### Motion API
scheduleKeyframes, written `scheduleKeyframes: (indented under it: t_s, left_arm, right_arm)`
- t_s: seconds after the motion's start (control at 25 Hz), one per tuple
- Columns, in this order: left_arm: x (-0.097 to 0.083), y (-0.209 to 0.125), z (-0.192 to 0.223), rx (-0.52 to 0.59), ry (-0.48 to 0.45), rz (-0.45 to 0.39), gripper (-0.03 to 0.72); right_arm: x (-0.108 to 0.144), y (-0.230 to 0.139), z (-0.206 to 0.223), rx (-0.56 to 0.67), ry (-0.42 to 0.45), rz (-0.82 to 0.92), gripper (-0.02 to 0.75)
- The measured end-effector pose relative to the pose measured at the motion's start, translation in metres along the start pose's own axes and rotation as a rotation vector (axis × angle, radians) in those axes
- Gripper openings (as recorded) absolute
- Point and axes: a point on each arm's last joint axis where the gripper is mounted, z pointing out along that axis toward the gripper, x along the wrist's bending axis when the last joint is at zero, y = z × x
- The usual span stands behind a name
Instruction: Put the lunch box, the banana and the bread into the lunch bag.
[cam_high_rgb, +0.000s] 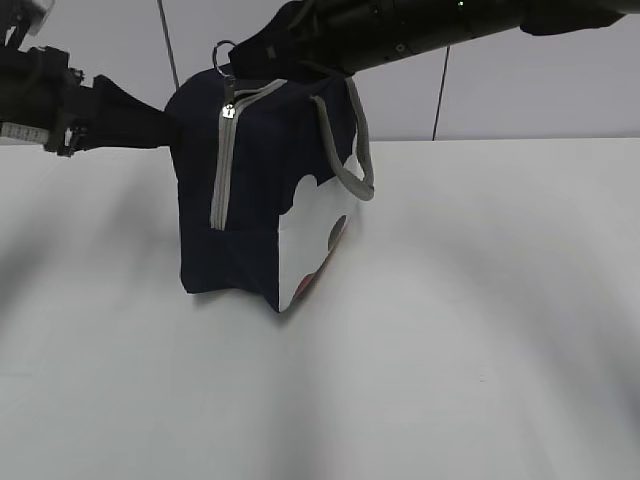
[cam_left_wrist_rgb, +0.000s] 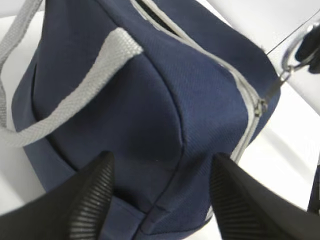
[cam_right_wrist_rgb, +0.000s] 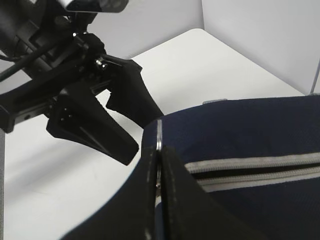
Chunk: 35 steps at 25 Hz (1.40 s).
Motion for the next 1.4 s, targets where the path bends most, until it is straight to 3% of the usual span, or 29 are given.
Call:
scheduleKeyframes:
  t_s: [0.68,0.92,1.08,1.24,1.4]
  left_arm:
    - [0.004,-0.004,0.009,-0.013,-0.071,-0.019,0.424]
    - [-0.005,-0.003,0.019,-0.002,-0.080,0.009,0.415]
    - [-0.004,-0.003,0.020,-0.005,-0.058,0.016,0.328]
    - [-0.003,-0.003,0.020,-0.005,-0.055,0.016,0.178]
    - [-0.003,-0.003,0.020,-0.004,-0.056,0.018,0.124]
  right_arm:
    - [0.000,0.000,0.000,0.000,0.000,0.000,-0.016]
    - [0.000,0.000,0.000,0.000,0.002,0.000,-0.016]
    - [0.001,0.000,0.000,0.002,0.010,0.000,-0.016]
    - [0.001,0.000,0.000,0.002,0.012,0.000,-0.016]
    - [0.001,0.000,0.000,0.002,0.012,0.000,-0.016]
